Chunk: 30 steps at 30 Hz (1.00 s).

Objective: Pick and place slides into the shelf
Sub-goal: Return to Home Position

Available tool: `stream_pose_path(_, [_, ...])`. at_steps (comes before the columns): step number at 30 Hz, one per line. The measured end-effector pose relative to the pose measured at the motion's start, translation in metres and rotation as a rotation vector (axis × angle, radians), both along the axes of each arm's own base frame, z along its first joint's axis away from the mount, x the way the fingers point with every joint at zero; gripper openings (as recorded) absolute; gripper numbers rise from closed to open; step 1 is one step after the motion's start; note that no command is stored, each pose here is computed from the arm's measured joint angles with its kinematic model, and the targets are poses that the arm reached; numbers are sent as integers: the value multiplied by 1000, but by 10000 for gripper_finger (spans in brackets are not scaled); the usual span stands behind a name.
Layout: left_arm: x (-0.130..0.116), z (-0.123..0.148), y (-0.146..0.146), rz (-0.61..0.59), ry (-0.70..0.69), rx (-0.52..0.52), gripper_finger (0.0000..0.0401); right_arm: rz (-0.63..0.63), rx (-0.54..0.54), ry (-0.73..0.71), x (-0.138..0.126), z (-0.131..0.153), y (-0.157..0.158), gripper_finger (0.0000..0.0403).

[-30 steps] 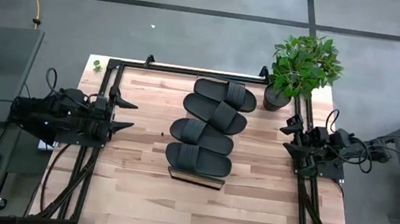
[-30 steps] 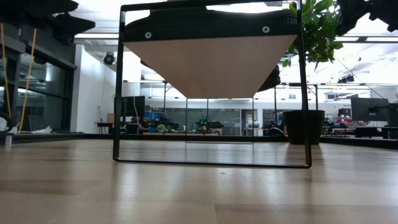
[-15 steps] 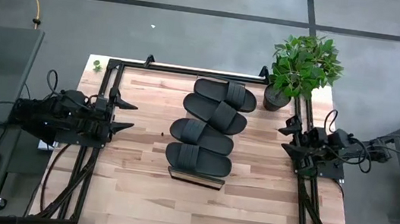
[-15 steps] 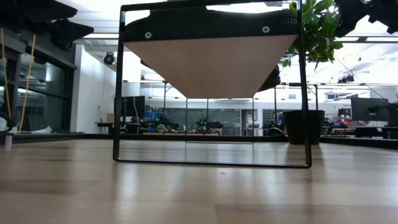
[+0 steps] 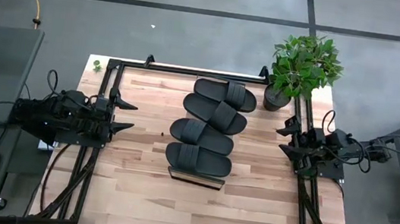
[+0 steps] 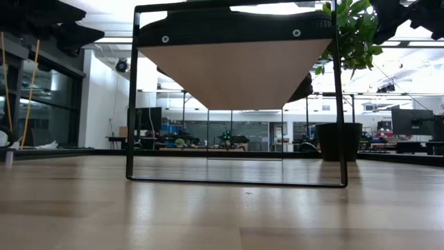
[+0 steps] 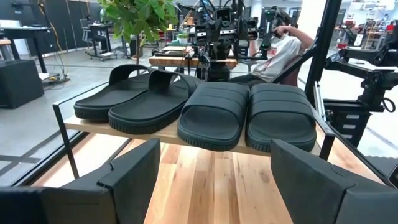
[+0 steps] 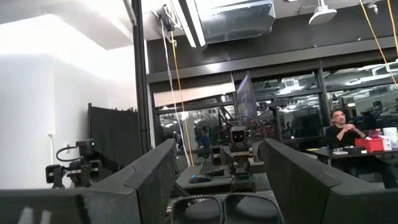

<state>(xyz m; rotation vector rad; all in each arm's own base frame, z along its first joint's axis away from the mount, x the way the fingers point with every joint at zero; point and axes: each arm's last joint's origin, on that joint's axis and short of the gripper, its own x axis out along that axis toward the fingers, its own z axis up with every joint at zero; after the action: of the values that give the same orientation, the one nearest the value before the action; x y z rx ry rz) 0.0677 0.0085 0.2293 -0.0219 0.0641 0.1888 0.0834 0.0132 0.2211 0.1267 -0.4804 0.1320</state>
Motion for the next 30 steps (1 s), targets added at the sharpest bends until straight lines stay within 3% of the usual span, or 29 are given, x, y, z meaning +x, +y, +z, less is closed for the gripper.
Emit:
stream_pose_path(16, [1,0,0,-1,-3,9,287,4,-11,41,2,-4,0,231])
stream_pose_path(30, [16,-30,1,-4,-24,-29,287,-25,-18,16,3,-11,0,231])
